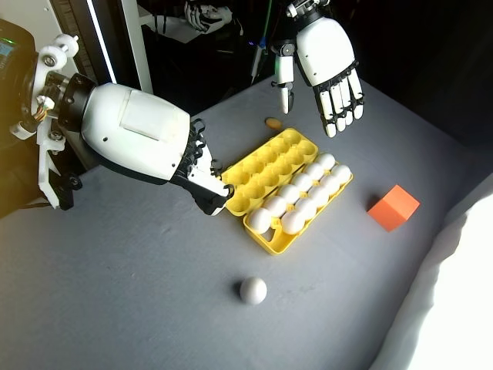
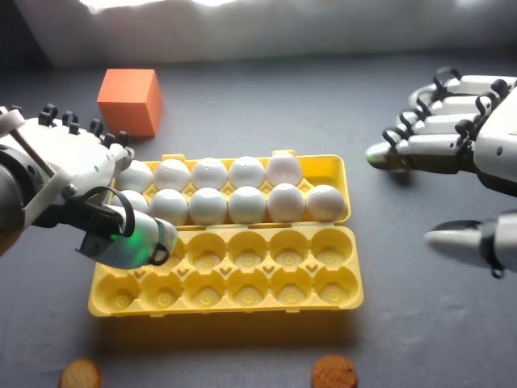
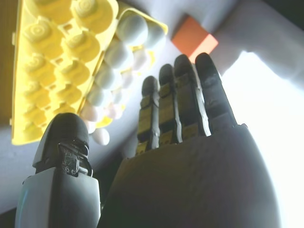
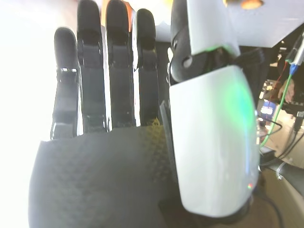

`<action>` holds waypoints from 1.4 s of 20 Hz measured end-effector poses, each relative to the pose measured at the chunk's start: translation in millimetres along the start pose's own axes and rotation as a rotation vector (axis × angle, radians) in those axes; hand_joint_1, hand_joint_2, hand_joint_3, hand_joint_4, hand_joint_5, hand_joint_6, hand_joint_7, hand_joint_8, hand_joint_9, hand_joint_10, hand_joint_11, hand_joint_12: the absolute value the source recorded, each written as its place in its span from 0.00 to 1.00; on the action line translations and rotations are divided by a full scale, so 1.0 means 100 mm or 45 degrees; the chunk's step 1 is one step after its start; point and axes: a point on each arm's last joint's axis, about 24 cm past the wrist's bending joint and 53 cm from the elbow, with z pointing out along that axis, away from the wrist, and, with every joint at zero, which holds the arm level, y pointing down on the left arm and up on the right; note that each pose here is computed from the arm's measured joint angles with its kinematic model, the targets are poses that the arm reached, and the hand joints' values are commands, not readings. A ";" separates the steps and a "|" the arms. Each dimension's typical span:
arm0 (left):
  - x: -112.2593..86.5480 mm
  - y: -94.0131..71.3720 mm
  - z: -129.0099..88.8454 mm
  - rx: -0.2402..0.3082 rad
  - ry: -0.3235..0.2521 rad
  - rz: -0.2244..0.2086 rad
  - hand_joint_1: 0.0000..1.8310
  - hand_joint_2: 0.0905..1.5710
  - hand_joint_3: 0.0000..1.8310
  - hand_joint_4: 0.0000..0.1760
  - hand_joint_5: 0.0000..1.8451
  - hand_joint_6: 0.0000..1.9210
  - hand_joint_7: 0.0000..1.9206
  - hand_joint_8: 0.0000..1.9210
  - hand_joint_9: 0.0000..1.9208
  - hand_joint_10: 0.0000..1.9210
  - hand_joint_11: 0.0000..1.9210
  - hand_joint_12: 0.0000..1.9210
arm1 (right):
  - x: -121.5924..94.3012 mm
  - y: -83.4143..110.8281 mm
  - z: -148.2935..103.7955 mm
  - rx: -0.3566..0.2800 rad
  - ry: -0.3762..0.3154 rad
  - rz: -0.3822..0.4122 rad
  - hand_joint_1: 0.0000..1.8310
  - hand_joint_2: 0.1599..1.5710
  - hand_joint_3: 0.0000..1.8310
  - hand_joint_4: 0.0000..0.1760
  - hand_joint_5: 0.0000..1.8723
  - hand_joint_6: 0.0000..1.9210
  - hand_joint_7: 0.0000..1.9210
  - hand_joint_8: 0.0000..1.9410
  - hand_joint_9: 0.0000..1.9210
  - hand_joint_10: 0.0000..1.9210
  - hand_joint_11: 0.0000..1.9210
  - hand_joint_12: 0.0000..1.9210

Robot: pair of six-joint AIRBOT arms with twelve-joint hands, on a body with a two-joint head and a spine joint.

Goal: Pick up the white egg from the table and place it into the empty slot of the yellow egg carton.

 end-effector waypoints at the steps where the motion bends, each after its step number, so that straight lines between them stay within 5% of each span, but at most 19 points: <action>1: -0.01 0.01 0.01 -0.003 -0.002 -0.001 0.00 0.74 0.02 0.00 0.01 0.00 0.00 0.00 0.00 0.00 0.00 0.00 | -0.02 0.01 0.00 -0.004 -0.007 0.001 0.11 0.77 0.00 0.00 0.12 0.01 0.11 0.01 0.08 0.02 0.00 0.20; 2: 0.00 0.01 0.01 -0.007 0.000 -0.001 0.00 0.75 0.02 0.00 0.02 0.00 0.01 0.00 0.00 0.00 0.00 0.00 | -0.02 0.01 0.00 -0.004 -0.007 0.002 0.11 0.75 0.00 0.00 0.10 0.00 0.10 0.00 0.07 0.01 0.00 0.19; 4: 0.00 0.02 0.01 -0.008 -0.001 -0.002 0.00 0.75 0.01 0.00 0.00 0.00 0.00 0.00 0.00 0.00 0.00 0.00 | -0.01 0.00 0.00 0.000 -0.002 0.005 0.31 0.65 0.00 0.00 0.08 0.00 0.07 0.00 0.06 0.00 0.00 0.17; 8: -0.02 0.02 0.00 -0.012 -0.005 -0.006 0.00 0.75 0.01 0.00 0.01 0.00 0.00 0.00 0.00 0.00 0.00 0.00 | -0.01 -0.03 0.00 0.006 -0.003 -0.117 0.38 0.61 0.00 0.00 0.02 0.00 0.01 0.00 0.01 0.00 0.00 0.02; 9: -0.04 0.03 0.00 -0.017 -0.008 -0.013 0.00 0.76 0.01 0.00 0.01 0.00 0.00 0.00 0.00 0.00 0.00 0.00 | 0.00 -0.06 -0.02 0.016 0.000 -0.137 0.54 0.56 0.00 0.00 0.06 0.02 0.04 0.01 0.02 0.01 0.01 0.01; 10: -0.06 0.04 0.00 -0.026 -0.019 -0.010 0.00 0.75 0.01 0.00 0.00 0.00 0.00 0.00 0.00 0.00 0.00 0.00 | 0.01 -0.10 -0.04 0.031 0.006 -0.142 0.55 0.54 0.00 0.00 0.09 0.01 0.07 0.01 0.06 0.01 0.00 0.17; 15: -0.13 0.11 0.04 -0.051 -0.039 -0.015 0.00 0.75 0.00 0.00 0.00 0.00 0.00 0.00 0.00 0.00 0.00 0.00 | 0.13 -0.48 -0.10 0.153 0.082 -0.057 0.59 0.53 0.00 0.00 0.10 0.00 0.09 0.00 0.08 0.01 0.00 0.24; 17: -0.14 0.11 0.04 -0.049 -0.048 -0.011 0.00 0.75 0.01 0.00 0.01 0.00 0.00 0.00 0.00 0.00 0.00 0.00 | -0.04 -0.65 -0.08 0.187 0.032 -0.031 0.63 0.54 0.00 0.00 0.11 0.01 0.10 0.01 0.09 0.01 0.00 0.41; 19: -0.15 0.09 0.04 -0.041 -0.050 -0.008 0.00 0.76 0.00 0.00 0.01 0.00 0.01 0.00 0.00 0.00 0.00 0.00 | -0.27 -0.79 -0.04 0.205 -0.050 0.009 0.66 0.57 0.01 0.00 0.09 0.01 0.08 0.01 0.07 0.02 0.00 0.21; 23: -0.15 0.07 0.05 -0.028 -0.049 -0.008 0.00 0.75 0.00 0.00 0.01 0.00 0.02 0.01 0.00 0.00 0.00 0.00 | -0.28 -1.01 0.15 0.234 -0.043 0.074 0.70 0.57 0.00 0.00 0.09 0.00 0.08 0.00 0.06 0.01 0.00 0.17; 24: -0.15 0.06 0.05 -0.022 -0.049 -0.006 0.00 0.76 0.00 0.00 0.02 0.00 0.02 0.00 0.00 0.00 0.00 0.00 | -0.29 -1.09 0.22 0.247 -0.044 0.120 0.70 0.54 0.00 0.00 0.12 0.01 0.12 0.01 0.09 0.01 0.00 0.33; 28: -0.18 0.07 0.09 -0.023 -0.057 -0.010 0.00 0.76 0.00 0.00 0.01 0.00 0.02 0.00 0.00 0.00 0.00 0.00 | -0.32 -1.28 0.44 0.275 -0.047 0.193 0.70 0.56 0.00 0.00 0.11 0.00 0.12 0.00 0.10 0.01 0.00 0.43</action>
